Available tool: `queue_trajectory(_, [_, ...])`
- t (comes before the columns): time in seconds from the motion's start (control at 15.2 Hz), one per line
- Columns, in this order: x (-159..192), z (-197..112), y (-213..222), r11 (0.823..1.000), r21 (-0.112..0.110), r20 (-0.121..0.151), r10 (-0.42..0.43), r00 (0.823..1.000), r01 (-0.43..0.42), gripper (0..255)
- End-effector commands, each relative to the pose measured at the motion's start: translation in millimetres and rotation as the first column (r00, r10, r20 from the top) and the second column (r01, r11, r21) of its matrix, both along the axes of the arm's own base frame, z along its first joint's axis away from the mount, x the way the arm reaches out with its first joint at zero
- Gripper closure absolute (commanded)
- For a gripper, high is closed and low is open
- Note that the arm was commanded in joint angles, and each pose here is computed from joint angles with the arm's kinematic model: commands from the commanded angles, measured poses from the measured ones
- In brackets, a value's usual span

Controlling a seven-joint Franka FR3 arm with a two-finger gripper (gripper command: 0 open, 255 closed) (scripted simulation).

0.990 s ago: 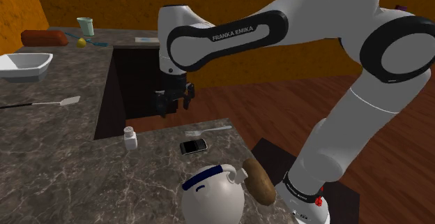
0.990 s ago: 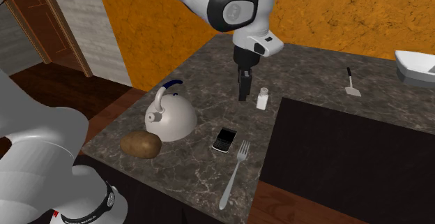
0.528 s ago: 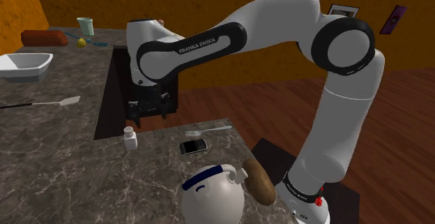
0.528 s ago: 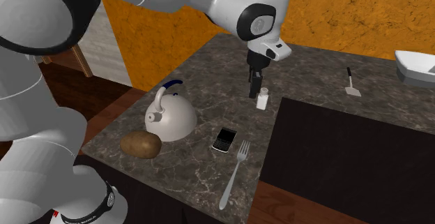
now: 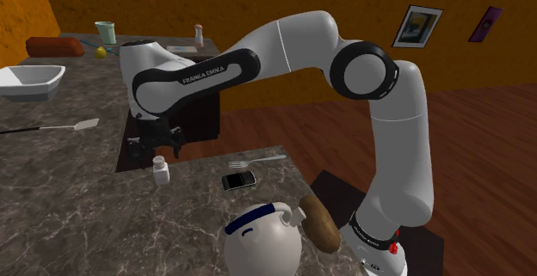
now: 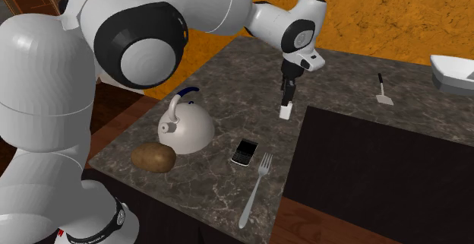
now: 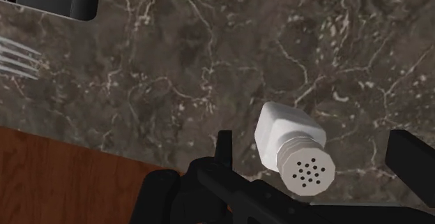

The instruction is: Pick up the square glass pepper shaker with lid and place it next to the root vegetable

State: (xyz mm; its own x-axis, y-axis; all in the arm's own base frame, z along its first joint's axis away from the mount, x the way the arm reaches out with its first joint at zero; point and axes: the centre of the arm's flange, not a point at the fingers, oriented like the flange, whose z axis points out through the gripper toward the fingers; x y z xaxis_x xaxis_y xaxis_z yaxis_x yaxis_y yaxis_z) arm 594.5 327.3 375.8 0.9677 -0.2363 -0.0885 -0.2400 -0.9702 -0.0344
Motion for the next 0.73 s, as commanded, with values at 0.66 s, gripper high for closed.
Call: queue_trajectory(0.66, [0.1, -34.8, 3.4, 1.000, 0.000, 0.000, -0.002, 1.000, 0.002, 0])
